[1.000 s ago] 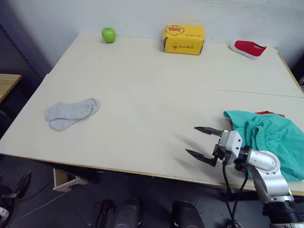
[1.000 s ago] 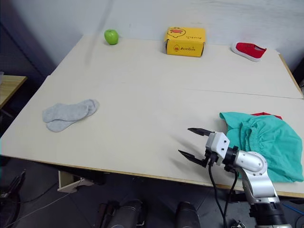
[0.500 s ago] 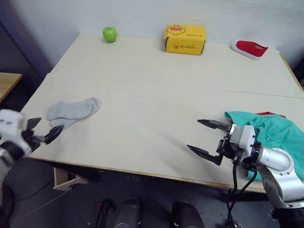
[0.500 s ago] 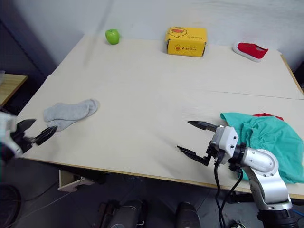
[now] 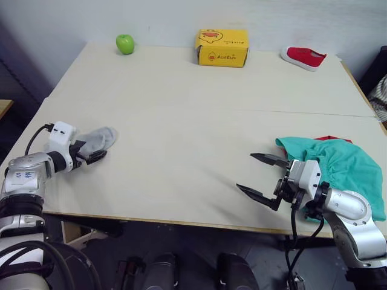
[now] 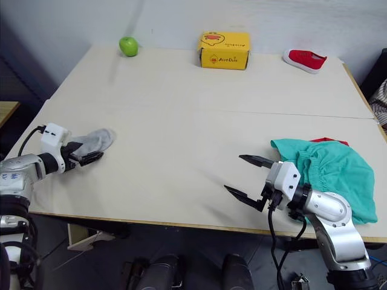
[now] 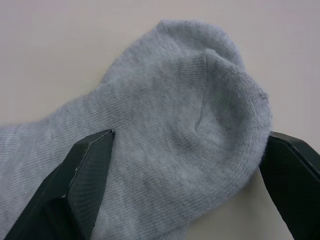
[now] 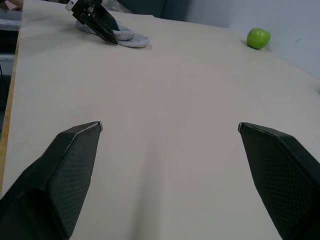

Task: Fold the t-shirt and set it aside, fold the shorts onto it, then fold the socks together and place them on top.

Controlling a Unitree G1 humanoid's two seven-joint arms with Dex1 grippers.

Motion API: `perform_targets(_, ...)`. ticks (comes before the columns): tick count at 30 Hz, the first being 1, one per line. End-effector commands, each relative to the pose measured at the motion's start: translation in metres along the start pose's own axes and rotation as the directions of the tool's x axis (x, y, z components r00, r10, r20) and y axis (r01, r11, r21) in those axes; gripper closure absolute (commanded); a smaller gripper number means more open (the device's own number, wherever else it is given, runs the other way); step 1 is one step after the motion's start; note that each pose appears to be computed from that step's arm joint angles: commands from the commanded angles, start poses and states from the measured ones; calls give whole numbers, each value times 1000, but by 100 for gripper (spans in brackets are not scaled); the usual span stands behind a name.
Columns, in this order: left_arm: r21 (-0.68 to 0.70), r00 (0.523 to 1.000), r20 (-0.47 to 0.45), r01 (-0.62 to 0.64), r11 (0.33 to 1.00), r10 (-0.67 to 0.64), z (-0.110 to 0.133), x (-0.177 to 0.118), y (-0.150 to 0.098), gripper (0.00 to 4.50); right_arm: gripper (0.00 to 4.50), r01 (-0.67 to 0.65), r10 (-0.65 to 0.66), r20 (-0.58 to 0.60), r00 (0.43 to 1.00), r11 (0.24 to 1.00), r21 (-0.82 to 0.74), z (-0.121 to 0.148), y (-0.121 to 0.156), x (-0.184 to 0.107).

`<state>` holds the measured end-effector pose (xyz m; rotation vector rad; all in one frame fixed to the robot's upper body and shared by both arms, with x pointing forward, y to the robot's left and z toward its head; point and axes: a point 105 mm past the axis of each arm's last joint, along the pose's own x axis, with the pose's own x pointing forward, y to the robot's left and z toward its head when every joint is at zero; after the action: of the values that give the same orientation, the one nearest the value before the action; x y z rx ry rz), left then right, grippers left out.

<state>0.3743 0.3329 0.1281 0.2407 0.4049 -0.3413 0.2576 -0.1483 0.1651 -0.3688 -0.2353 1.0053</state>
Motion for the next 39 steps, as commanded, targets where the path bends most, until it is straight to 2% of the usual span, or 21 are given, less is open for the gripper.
perform_targets(1,10,991,-136,3,1000,-1,-26,5,2,39,0,21,-20,28,999,999,-41,12,-4,-1)
perform_targets(5,52,978,-208,0,999,10,-45,10,1,150,0,36,-35,35,999,998,-42,13,-7,-1)
perform_targets(8,91,982,-189,18,996,-1,-47,13,-2,241,0,48,-47,35,998,998,-44,13,-8,-2)
perform_targets(12,168,991,-72,122,978,-112,-23,22,-22,364,0,63,-63,8,998,997,-51,10,-10,-10)
perform_targets(15,256,969,-19,243,936,-246,-3,27,-52,446,0,76,-77,-26,997,996,-55,7,-11,-20)
perform_targets(19,351,908,1,392,851,-419,17,26,-114,448,0,78,-83,-88,993,995,-57,0,-11,-35)
perform_targets(21,365,876,5,448,816,-483,26,25,-152,448,0,84,-89,-112,990,995,-51,-4,-11,-41)
perform_targets(23,386,854,1,479,788,-520,33,22,-178,448,0,86,-92,-127,988,995,-48,-5,-10,-45)
perform_targets(25,378,809,28,535,755,-587,46,20,-219,448,0,86,-91,-143,986,996,-39,-8,-9,-48)
perform_targets(27,370,775,31,577,728,-631,52,19,-250,448,0,88,-91,-154,984,996,-27,-11,-6,-51)
perform_targets(31,365,744,3,622,693,-669,49,21,-288,448,0,85,-84,-171,982,996,2,-17,0,-51)
perform_targets(34,348,739,0,632,693,-674,47,23,-300,448,0,79,-74,-174,982,997,21,-19,5,-49)
perform_targets(39,360,691,37,665,655,-722,54,17,-308,307,0,50,-38,-185,982,997,62,-24,13,-44)
